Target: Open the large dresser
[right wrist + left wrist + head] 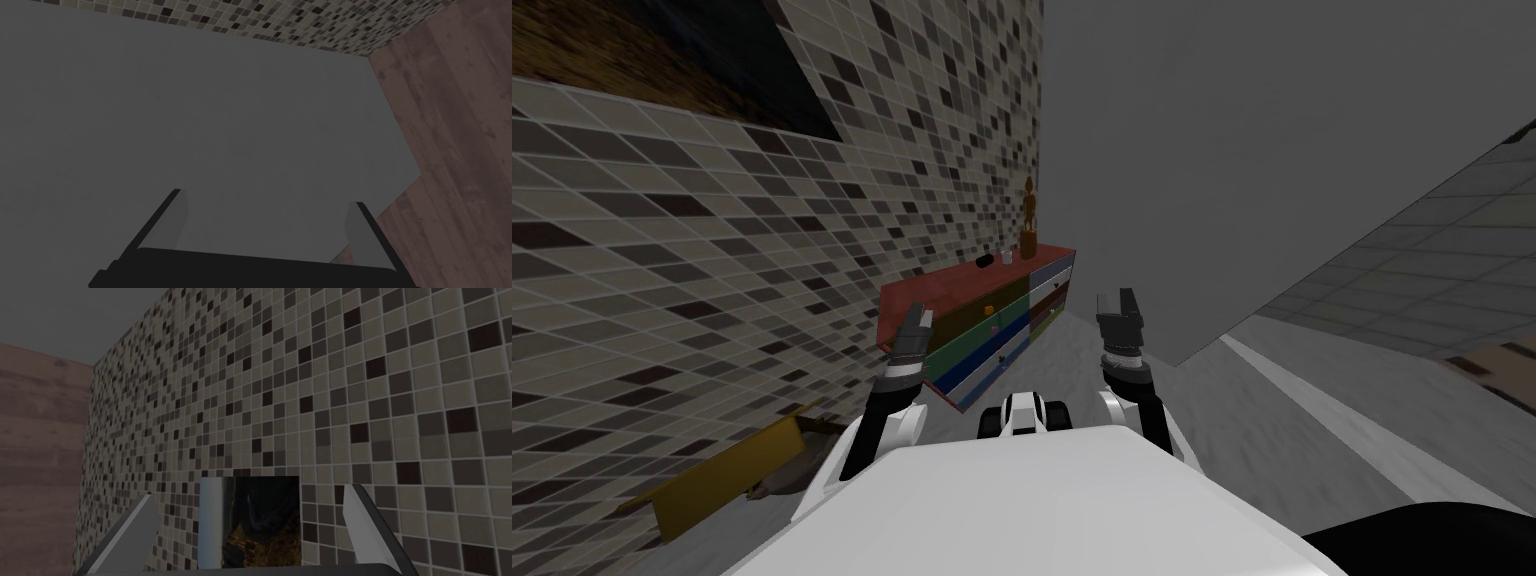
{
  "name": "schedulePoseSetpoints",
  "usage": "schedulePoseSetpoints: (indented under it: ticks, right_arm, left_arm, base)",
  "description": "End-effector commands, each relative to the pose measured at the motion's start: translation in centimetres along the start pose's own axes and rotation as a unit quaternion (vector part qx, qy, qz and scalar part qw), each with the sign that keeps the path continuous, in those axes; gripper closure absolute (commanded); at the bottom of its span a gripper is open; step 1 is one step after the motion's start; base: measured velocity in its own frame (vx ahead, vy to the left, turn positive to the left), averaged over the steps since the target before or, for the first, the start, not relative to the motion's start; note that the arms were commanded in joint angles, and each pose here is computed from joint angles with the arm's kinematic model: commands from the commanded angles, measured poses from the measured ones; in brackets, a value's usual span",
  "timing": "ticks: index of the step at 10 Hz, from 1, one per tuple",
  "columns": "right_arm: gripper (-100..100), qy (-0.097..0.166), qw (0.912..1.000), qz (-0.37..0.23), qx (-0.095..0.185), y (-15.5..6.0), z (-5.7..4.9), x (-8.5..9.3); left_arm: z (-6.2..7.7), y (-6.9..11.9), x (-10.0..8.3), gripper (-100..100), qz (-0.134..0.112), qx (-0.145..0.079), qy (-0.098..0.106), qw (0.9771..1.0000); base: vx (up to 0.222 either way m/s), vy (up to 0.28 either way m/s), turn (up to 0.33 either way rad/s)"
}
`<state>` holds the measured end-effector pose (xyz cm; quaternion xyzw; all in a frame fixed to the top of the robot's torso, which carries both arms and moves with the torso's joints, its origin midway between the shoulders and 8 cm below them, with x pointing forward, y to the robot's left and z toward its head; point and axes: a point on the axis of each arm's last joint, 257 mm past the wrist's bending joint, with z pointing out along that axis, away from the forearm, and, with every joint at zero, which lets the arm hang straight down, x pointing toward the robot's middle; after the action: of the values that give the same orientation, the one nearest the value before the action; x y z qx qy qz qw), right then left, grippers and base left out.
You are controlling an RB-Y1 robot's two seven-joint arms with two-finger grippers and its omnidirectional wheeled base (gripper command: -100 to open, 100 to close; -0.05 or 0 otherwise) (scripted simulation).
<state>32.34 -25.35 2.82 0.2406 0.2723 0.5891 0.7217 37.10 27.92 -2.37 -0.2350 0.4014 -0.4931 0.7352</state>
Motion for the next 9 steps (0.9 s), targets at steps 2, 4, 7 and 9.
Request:
schedulePoseSetpoints:
  ticks: [2, 4, 7, 9]
  right_arm:
    - [0, 0.000, 1.0000, 0.000, 0.000, 0.0, 0.0, 0.0]
    - [0, 0.000, 1.0000, 0.000, 0.000, 0.0, 0.0, 0.0]
    - [0, 0.000, 1.0000, 0.000, 0.000, 0.0, 0.0, 0.0]
    - [0, 0.000, 1.0000, 0.000, 0.000, 0.0, 0.0, 0.0]
  left_arm:
    - [-0.7, 3.5, -0.3, -100, -0.003, -0.034, -0.008, 0.9994]
    - [-1.2, 5.2, -0.5, -100, -0.007, -0.052, -0.015, 0.9985]
    - [-2.0, 7.7, -0.8, -100, -0.010, -0.077, -0.022, 0.9967]
    - [-2.6, 9.2, -1.0, -100, -0.011, -0.093, -0.024, 0.9953]
  base:
    - [0.100, -0.102, 0.060]
    - [0.078, -0.089, 0.052]
    - [0.078, -0.085, 0.054]
    - [0.062, -0.084, 0.044]
